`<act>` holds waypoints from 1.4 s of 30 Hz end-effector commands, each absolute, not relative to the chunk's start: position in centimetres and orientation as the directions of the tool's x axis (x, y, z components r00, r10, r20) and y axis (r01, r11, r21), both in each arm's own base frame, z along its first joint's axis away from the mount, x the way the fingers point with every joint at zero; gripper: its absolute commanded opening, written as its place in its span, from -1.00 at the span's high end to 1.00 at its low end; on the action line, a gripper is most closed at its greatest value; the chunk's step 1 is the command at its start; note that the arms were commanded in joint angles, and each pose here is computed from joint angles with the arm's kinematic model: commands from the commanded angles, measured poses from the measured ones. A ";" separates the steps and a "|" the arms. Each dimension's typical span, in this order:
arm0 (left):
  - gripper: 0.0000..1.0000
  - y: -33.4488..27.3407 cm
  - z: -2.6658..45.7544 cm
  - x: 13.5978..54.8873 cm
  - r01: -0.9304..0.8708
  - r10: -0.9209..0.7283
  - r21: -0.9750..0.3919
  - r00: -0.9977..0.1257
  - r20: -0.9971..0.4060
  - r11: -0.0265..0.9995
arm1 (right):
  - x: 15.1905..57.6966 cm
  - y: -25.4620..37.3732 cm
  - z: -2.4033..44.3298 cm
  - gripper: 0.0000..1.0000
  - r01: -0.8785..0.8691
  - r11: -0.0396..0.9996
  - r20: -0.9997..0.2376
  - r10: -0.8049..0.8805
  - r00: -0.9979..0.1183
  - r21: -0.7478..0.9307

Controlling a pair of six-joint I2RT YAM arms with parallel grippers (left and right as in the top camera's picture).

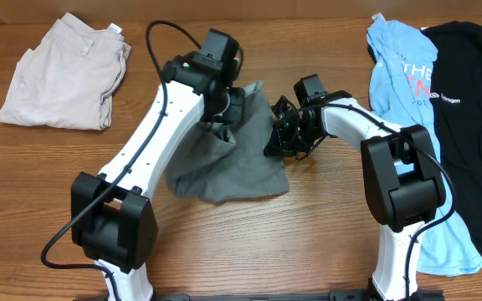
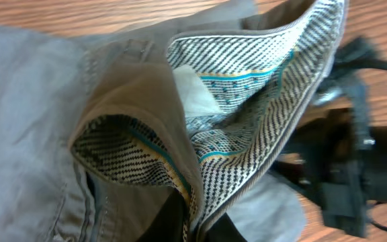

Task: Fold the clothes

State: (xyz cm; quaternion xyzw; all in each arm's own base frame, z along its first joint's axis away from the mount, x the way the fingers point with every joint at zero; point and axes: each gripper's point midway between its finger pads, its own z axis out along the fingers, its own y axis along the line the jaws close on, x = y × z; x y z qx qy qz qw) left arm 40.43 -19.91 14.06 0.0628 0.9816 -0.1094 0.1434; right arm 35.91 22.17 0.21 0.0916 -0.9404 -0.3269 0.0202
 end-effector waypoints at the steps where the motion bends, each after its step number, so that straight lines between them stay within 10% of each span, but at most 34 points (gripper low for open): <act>1: 0.70 -23.3 15.5 40.4 0.211 0.110 -0.290 -0.938 -0.328 0.934 | 35.6 21.6 -1.9 0.92 -0.137 0.799 0.020 -0.183 -0.983 0.586; 6: 0.34 -24.3 15.9 40.5 0.216 0.100 -0.319 -0.934 -0.343 0.923 | 35.6 21.5 -2.0 0.92 -0.136 0.801 0.021 -0.182 -0.983 0.583; 11: -0.48 -24.6 16.0 40.4 0.222 0.102 -0.334 -0.934 -0.342 0.916 | 35.6 21.5 -2.0 0.92 -0.133 0.804 0.023 -0.179 -0.984 0.580; 19: -0.67 -21.1 19.3 41.3 0.251 0.133 -0.295 -0.921 -0.366 0.922 | 37.1 19.9 1.8 0.86 -0.084 0.787 0.022 -0.122 -0.992 0.611; 24: -0.76 -15.8 20.6 42.0 0.190 0.107 -0.212 -0.930 -0.353 0.959 | 38.4 19.8 7.3 -0.24 -0.144 0.775 -0.089 -0.113 -0.990 0.616; 28: -0.81 -13.5 20.2 42.0 0.188 0.121 -0.180 -0.936 -0.331 0.965 | 38.3 20.1 8.9 -0.58 -0.174 0.768 -0.128 -0.120 -0.984 0.617; 38: -0.82 -13.2 20.2 42.2 0.216 0.150 -0.164 -0.928 -0.342 0.963 | 37.4 22.6 7.3 -0.56 -0.236 0.830 -0.148 -0.186 -0.971 0.506; 42: -0.84 -13.2 20.2 42.2 0.216 0.150 -0.164 -0.928 -0.342 0.963 | 37.4 23.7 6.5 0.39 -0.234 0.844 -0.164 -0.176 -0.971 0.482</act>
